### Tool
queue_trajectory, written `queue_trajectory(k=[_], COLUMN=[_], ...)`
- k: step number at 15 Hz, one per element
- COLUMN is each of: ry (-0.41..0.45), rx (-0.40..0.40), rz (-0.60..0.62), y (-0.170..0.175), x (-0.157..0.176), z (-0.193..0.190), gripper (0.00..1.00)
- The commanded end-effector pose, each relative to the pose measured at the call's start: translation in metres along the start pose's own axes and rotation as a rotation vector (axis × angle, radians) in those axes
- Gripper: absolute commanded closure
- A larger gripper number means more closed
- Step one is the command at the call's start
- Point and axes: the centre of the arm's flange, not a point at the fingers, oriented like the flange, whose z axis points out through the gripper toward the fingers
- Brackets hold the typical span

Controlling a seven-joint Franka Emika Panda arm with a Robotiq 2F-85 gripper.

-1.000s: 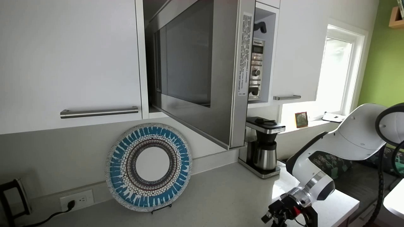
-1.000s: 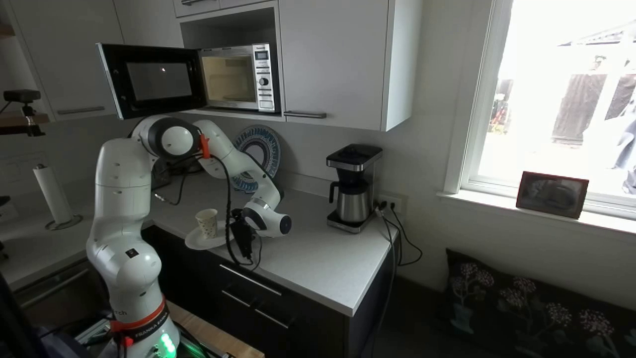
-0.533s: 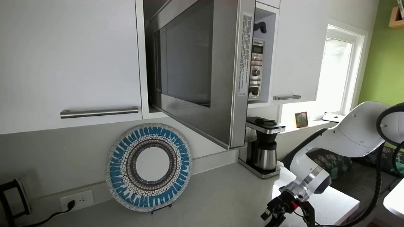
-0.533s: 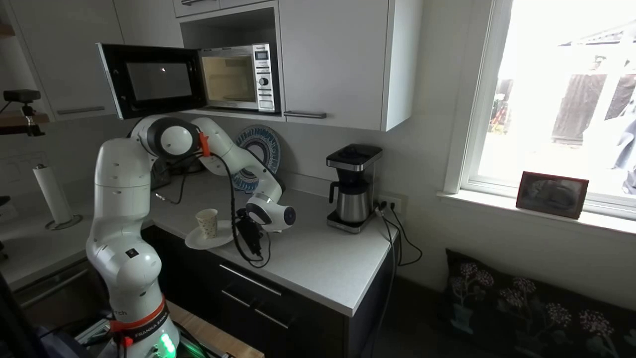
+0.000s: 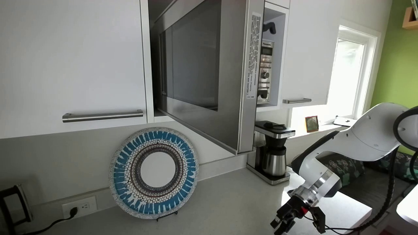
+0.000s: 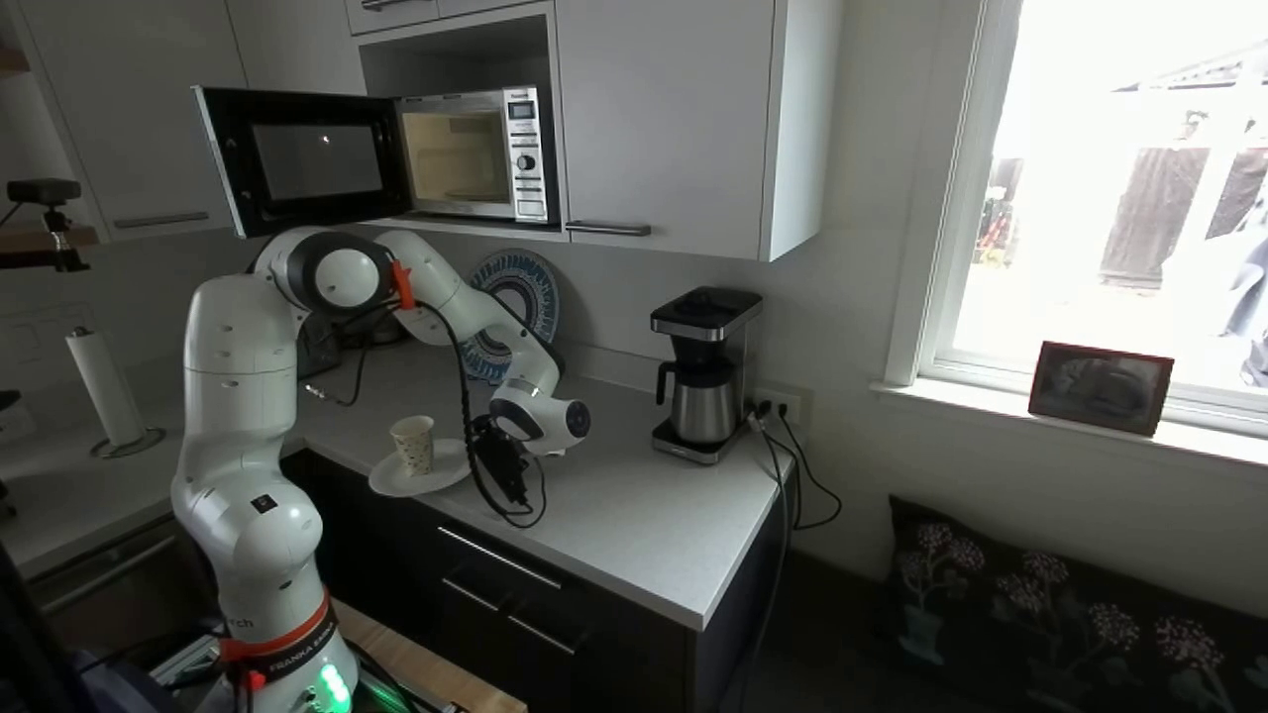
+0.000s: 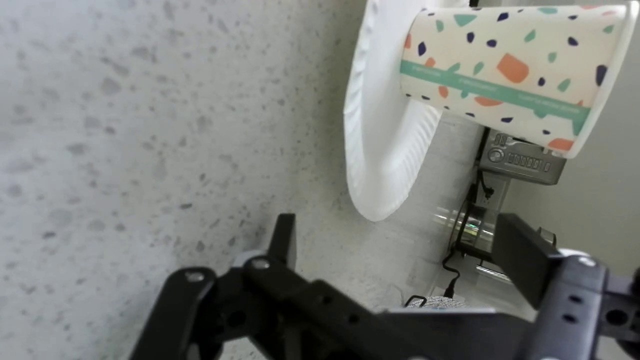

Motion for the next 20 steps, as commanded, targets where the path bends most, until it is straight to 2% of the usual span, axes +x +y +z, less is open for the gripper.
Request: queue_trajectory(k=[1,4,9,13,20], ry=[0.0,-0.005,-0.044,-0.104,-0.284], rx=[0.0,0.002,-0.038,-0.11,-0.156], rz=[0.0,-0.016,-0.146,-0.238,-0.337], y=[0.0,-0.008,-0.058,-0.104,-0.184], x=[0.0,0.001,0.012,0.021,0.024], z=[0.0,-0.02,-0.076,-0.105,-0.143], gripper=[0.0,0.0,0.0,0.0,0.0])
